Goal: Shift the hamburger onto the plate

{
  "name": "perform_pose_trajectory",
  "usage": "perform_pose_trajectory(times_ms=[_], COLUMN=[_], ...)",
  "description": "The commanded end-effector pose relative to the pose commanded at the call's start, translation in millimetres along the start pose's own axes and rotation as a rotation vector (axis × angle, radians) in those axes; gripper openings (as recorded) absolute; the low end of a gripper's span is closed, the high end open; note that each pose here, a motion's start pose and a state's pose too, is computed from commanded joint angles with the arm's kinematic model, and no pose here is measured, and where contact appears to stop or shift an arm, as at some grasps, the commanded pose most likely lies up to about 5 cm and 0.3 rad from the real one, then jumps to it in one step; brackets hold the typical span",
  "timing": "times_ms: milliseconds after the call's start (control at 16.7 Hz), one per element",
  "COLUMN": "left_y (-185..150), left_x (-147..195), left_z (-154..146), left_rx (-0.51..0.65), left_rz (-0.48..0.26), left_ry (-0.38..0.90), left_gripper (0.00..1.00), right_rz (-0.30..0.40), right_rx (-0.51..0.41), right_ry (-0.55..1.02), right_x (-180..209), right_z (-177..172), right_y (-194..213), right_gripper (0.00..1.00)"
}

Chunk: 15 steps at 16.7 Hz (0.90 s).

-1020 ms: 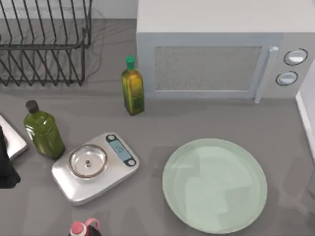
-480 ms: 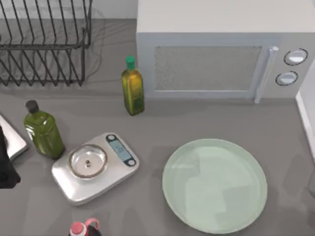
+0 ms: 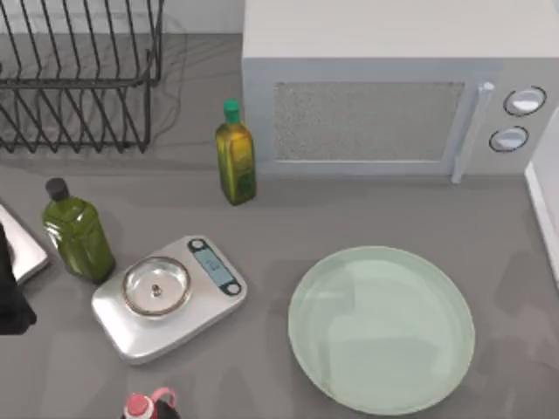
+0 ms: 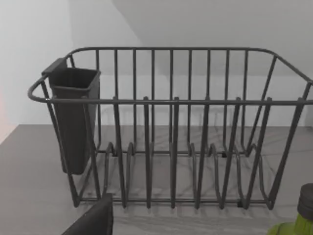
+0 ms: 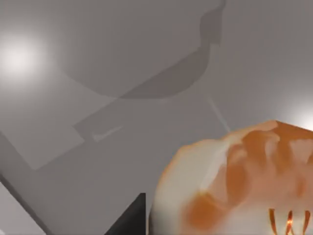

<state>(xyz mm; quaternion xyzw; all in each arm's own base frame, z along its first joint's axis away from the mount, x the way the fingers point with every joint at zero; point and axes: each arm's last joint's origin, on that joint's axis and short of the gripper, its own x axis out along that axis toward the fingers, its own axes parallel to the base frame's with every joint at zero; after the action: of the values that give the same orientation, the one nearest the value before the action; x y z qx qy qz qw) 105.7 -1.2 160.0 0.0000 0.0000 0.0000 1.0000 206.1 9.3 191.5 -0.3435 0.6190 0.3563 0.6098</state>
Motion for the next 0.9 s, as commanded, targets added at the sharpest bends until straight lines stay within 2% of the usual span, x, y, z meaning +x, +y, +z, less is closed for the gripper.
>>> perform_pose_trajectory(times_ms=[180, 600, 900], left_y=[0, 0, 0], left_x=[0, 0, 0], left_z=[0, 0, 0], left_rx=[0.0, 0.0, 0.0], left_rz=[0.0, 0.0, 0.0], left_ry=[0.0, 0.0, 0.0], left_gripper=[1.0, 1.0, 1.0], right_rz=[-0.02, -0.014, 0.002], right_rx=[0.004, 0.019, 0.152], right_ry=[-0.013, -0.009, 0.012], right_x=[-22, -22, -25], right_z=[-2, 4, 42], right_y=[3, 2, -5], right_gripper=[0.0, 0.0, 0.0])
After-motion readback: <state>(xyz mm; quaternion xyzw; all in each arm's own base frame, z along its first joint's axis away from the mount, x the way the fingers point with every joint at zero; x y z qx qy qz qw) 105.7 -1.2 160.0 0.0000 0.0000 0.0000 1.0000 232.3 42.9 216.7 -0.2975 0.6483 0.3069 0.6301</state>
